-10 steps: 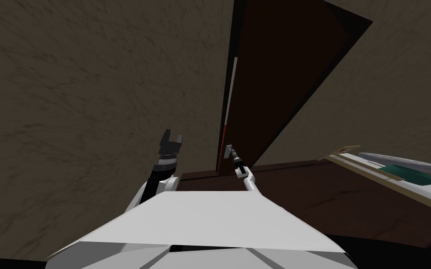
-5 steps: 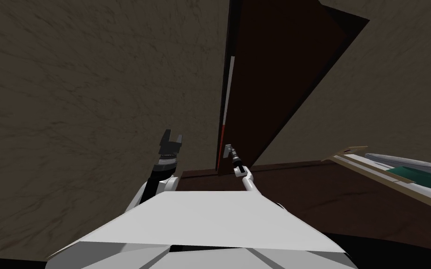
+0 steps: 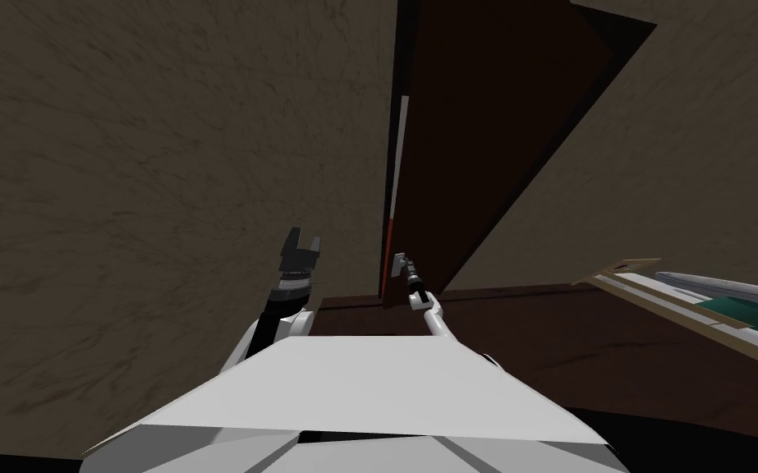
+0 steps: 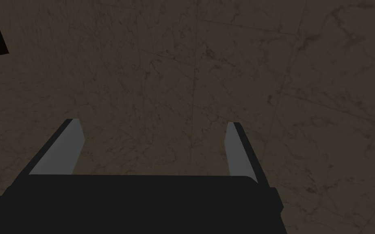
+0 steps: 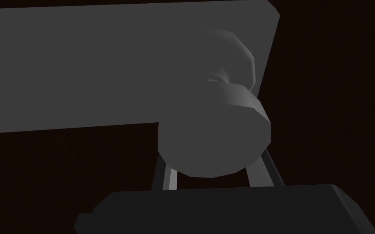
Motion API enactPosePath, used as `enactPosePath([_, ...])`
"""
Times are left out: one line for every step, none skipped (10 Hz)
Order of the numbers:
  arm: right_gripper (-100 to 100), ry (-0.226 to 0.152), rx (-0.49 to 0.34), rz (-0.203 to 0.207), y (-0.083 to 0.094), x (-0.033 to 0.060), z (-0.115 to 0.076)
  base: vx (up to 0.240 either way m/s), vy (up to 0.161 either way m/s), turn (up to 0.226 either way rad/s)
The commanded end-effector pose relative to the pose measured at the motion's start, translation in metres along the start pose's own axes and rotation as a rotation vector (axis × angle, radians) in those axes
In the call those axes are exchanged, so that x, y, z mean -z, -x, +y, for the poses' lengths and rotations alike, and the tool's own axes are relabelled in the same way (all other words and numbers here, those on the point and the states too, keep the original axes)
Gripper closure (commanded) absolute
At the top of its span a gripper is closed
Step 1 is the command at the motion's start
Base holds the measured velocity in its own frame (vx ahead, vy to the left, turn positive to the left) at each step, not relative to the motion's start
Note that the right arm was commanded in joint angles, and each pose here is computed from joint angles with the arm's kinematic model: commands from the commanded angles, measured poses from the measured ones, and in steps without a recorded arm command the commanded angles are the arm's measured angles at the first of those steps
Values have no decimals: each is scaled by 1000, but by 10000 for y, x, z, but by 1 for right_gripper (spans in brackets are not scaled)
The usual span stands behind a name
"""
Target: Pull the door open
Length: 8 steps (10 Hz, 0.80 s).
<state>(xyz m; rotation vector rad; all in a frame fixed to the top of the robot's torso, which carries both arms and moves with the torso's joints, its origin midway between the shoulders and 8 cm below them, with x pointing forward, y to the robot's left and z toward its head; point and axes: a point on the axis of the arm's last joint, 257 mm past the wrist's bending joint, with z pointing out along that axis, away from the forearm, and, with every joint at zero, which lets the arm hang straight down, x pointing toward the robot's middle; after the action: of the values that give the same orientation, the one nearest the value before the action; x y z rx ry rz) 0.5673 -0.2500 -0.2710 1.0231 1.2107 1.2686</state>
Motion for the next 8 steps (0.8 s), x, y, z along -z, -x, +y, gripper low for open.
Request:
enactPosePath([100,12,-57,25,-253,-31,43,-40,-30,8])
enactPosePath([100,10,-129,21,-287,-48,43,-59,-34,49])
enactPosePath([100,10,-129,21,-287,-48,43,-45,-38,26])
enactPosePath([100,10,-129,21,-287,-48,43,-10,-19,7])
enactPosePath([100,9,-200,17,-321,-65,41,-24,-40,42])
enactPosePath([100,9,-200,17,-321,-65,41,-31,-42,36])
enactPosePath([100,6,-271,12,-355,-82,39,-42,-47,61])
enactPosePath([100,6,-271,12,-355,-82,39,-38,-32,3])
